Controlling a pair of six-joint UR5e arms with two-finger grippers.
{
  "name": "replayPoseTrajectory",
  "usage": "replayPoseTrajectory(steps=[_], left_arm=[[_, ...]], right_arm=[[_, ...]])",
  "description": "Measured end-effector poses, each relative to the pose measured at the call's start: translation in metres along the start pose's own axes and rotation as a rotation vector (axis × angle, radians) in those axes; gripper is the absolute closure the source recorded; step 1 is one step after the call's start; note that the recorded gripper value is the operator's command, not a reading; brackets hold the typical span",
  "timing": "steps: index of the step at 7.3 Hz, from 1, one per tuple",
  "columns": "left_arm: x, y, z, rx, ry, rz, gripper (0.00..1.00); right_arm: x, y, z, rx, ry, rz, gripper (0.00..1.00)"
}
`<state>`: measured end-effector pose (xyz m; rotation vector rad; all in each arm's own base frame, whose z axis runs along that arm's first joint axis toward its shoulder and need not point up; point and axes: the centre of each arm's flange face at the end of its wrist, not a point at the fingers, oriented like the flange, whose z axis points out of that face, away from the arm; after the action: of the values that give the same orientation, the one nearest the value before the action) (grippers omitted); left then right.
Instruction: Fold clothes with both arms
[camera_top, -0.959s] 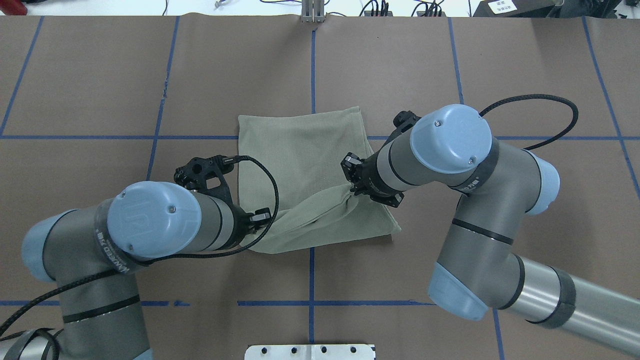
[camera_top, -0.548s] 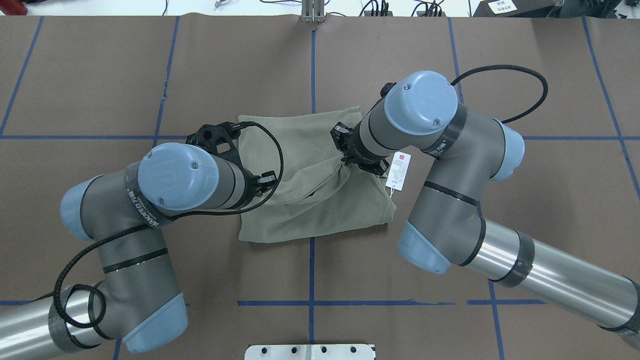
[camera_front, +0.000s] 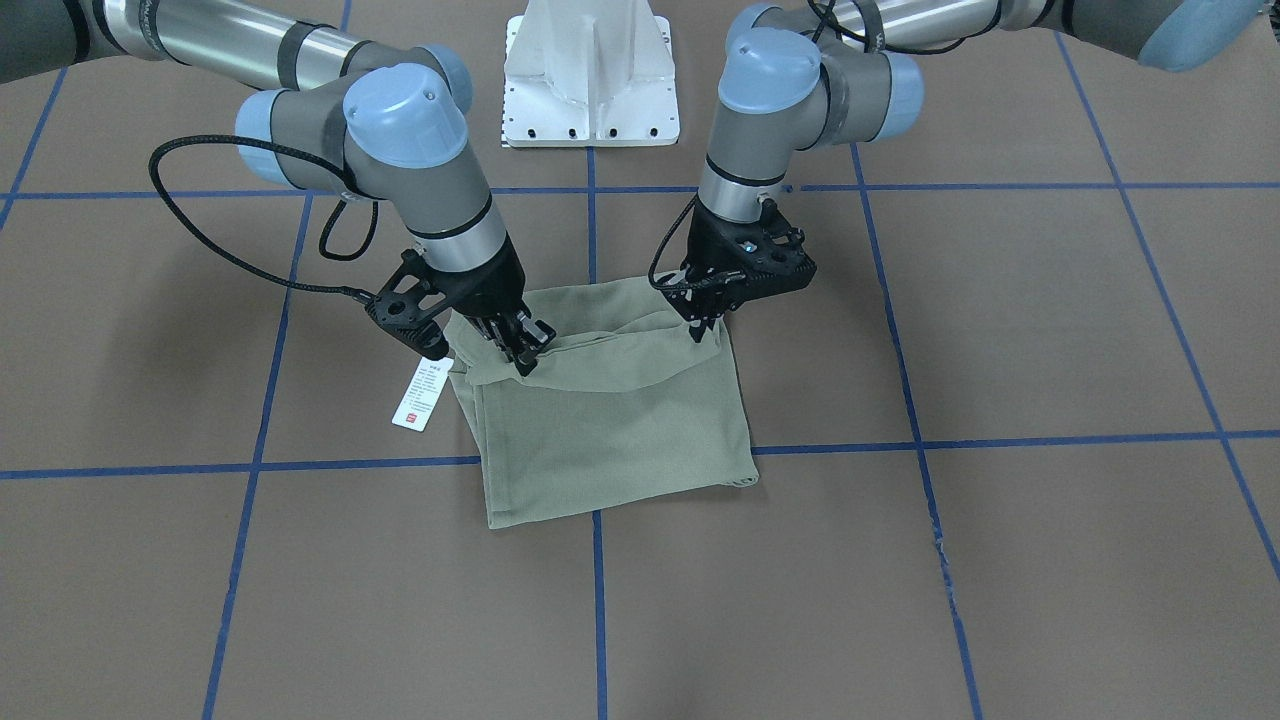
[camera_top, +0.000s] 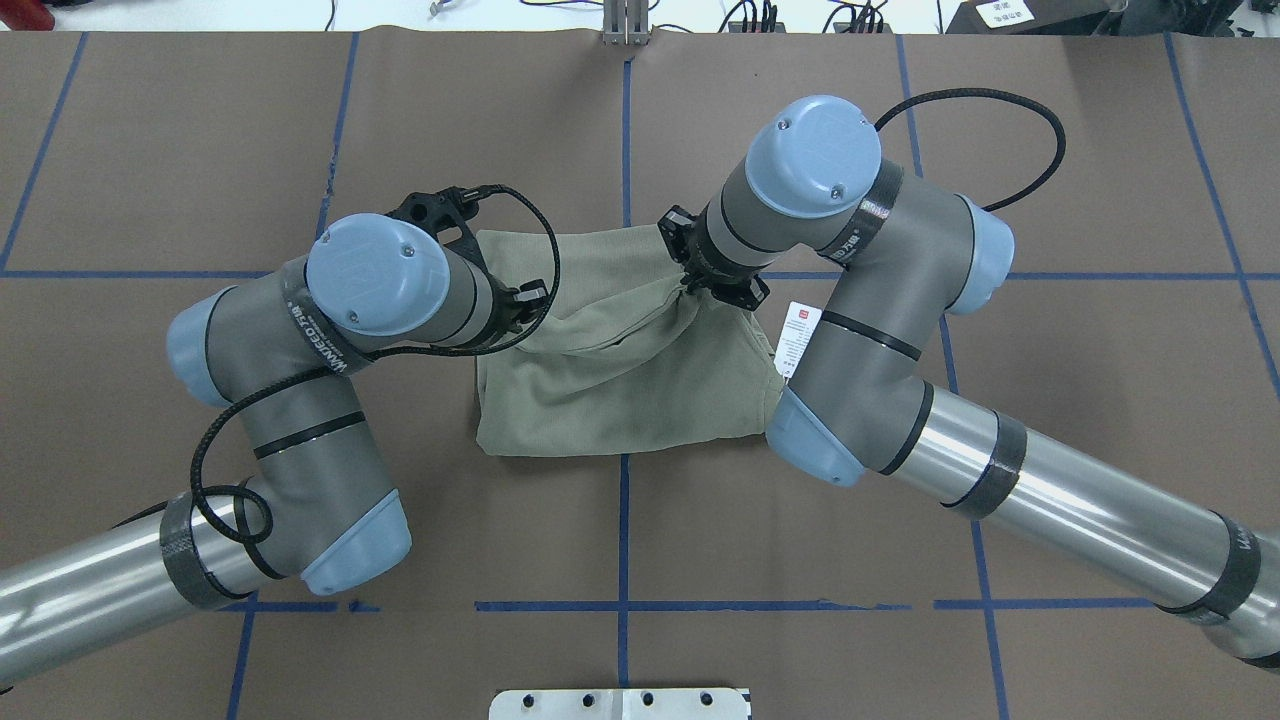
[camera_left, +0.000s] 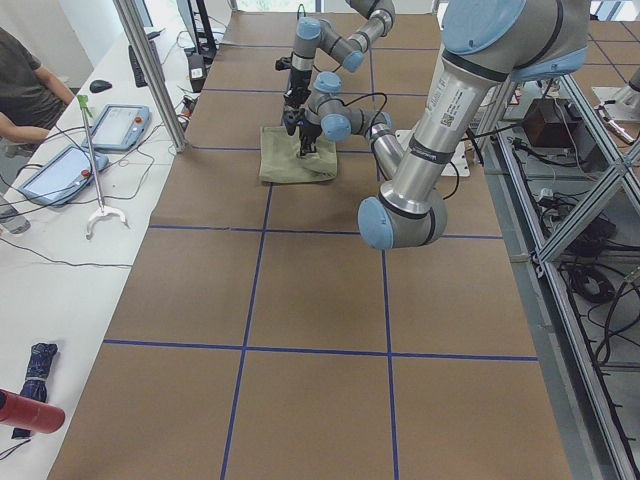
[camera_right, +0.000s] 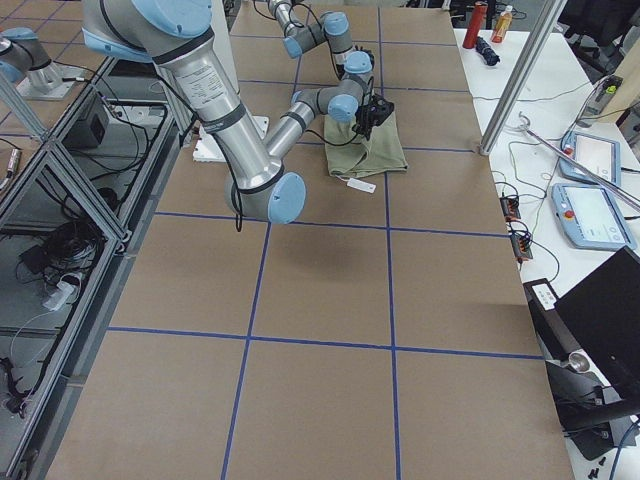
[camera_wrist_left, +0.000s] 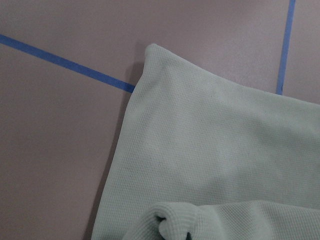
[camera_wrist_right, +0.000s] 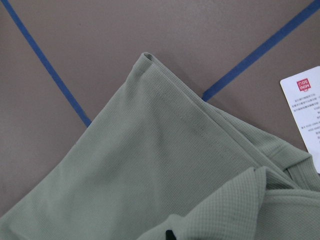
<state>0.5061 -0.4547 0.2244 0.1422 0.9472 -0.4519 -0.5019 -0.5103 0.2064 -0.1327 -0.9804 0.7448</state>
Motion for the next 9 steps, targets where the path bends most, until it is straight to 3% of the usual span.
replayPoseTrajectory(steps=[1,2,3,5,7,9], left_arm=[[0.003,-0.006,0.002,0.003,-0.003,0.0,1.0],[0.006,-0.014,0.005,0.012,-0.009,-0.002,0.83],[0.013,-0.031,0.016,0.029,-0.024,-0.011,0.02],[0.023,-0.102,0.05,0.097,-0.044,0.001,0.0],[-0.002,-0.188,0.051,0.169,-0.081,0.05,0.0],[-0.026,-0.226,0.039,0.144,-0.091,0.103,0.0]], right_arm=[[-0.007,-0.007,0.005,0.007,0.007,0.008,1.0],[-0.017,-0.014,0.013,0.016,0.013,0.015,1.0],[-0.031,-0.022,0.025,0.028,0.028,0.025,0.01],[-0.051,-0.049,0.049,0.056,0.042,0.028,0.0],[-0.052,-0.094,0.063,0.088,0.042,0.012,0.0],[-0.05,-0.14,0.053,0.083,0.054,-0.05,0.0]])
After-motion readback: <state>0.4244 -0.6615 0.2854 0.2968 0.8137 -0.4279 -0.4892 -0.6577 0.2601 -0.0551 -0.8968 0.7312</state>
